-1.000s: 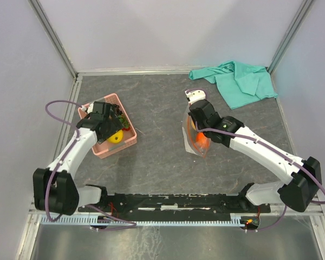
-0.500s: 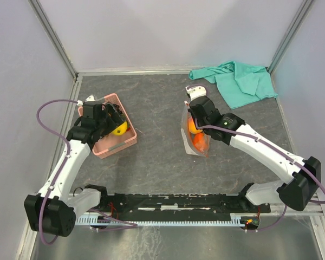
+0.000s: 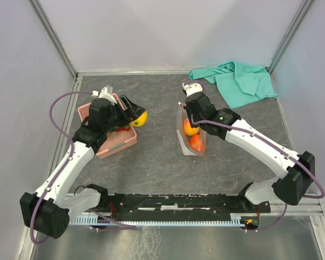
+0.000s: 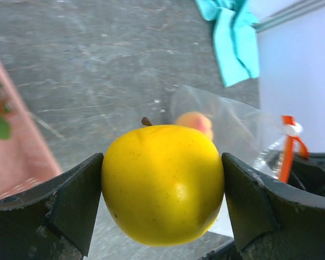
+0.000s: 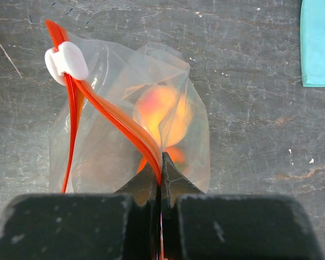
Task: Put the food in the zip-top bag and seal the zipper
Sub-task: Place the fake fruit in the zipper food storage bag.
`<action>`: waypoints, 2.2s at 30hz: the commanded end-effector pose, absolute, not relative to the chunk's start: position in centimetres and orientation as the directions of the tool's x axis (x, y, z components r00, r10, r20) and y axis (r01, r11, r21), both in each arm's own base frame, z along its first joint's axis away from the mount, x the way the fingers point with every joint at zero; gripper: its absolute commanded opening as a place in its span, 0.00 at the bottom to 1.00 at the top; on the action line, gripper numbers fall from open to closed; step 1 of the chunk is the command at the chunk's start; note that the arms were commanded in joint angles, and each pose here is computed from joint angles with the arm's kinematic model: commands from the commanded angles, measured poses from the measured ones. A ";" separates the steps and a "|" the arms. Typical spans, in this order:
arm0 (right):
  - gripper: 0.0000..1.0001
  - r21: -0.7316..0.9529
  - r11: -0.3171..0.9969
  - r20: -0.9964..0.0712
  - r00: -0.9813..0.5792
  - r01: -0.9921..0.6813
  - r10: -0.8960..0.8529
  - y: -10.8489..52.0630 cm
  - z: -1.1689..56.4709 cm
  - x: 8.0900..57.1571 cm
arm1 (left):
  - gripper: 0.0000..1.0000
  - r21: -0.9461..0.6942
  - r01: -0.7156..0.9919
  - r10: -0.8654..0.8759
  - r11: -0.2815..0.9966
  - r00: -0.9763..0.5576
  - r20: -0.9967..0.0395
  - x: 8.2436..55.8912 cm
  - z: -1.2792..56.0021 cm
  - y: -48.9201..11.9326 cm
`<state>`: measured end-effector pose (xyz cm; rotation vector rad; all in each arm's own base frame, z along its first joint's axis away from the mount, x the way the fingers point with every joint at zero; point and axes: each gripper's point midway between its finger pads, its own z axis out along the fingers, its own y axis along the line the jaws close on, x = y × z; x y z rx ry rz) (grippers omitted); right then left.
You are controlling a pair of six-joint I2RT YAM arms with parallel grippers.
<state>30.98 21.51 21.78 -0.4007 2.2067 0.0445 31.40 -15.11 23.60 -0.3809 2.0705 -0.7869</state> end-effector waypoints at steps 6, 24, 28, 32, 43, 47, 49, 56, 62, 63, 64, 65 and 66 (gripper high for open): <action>0.04 0.002 0.945 -0.798 -0.570 -0.326 -0.195 24.2 24.7 31.4 | 0.42 -0.756 0.320 -0.561 0.570 -0.521 -0.643 30.4 32.5 -23.2; 0.02 0.147 0.936 -0.743 -0.661 -0.319 -0.109 28.7 24.0 32.6 | 0.39 -0.780 0.468 -0.593 0.415 -0.511 -0.622 27.1 35.8 -27.0; 0.02 0.171 0.934 -0.755 -0.651 -0.315 -0.081 28.8 25.2 32.5 | 0.39 -0.776 0.464 -0.573 0.427 -0.525 -0.630 26.8 34.4 -28.3; 0.02 0.196 0.931 -0.768 -0.639 -0.308 -0.049 28.6 26.3 32.3 | 0.36 -0.782 0.405 -0.564 0.473 -0.543 -0.622 27.1 31.6 -28.3; 0.02 0.235 0.928 -0.779 -0.627 -0.288 0.002 27.9 27.0 31.7 | 0.36 -0.702 0.226 -0.511 0.676 -0.542 -0.667 28.0 24.8 -25.3; 0.02 0.262 0.917 -0.763 -0.647 -0.300 0.006 28.6 26.4 31.4 | 0.35 -0.663 0.237 -0.480 0.710 -0.526 -0.702 28.0 25.4 -25.0; 0.02 0.273 0.915 -0.752 -0.659 -0.297 0.011 29.0 25.8 31.4 | 0.35 -0.652 0.267 -0.472 0.709 -0.508 -0.721 27.8 26.6 -25.1; 0.02 0.278 0.915 -0.736 -0.677 -0.292 0.007 29.8 24.7 31.9 | 0.36 -0.664 0.461 -0.497 0.588 -0.442 -0.747 25.9 31.4 -26.3; 0.01 0.278 0.915 -0.734 -0.679 -0.294 0.005 30.1 24.6 32.2 | 0.36 -0.649 0.588 -0.499 0.483 -0.425 -0.755 24.5 33.3 -27.9; 0.02 0.279 0.915 -0.734 -0.680 -0.293 0.006 30.1 24.6 32.2 | 0.36 -0.644 0.608 -0.502 0.465 -0.418 -0.757 24.3 33.8 -28.1; 0.02 0.279 0.915 -0.732 -0.681 -0.291 0.006 30.2 24.6 32.2 | 0.36 -0.635 0.629 -0.503 0.449 -0.409 -0.761 24.0 34.2 -28.2; 0.02 0.282 0.914 -0.732 -0.681 -0.290 0.010 30.2 24.7 32.3 | 0.36 -0.621 0.656 -0.506 0.428 -0.396 -0.767 23.6 34.8 -28.5; 0.02 0.283 0.915 -0.728 -0.685 -0.288 0.009 30.3 24.6 32.3 | 0.36 -0.605 0.678 -0.500 0.418 -0.385 -0.776 23.3 35.2 -28.7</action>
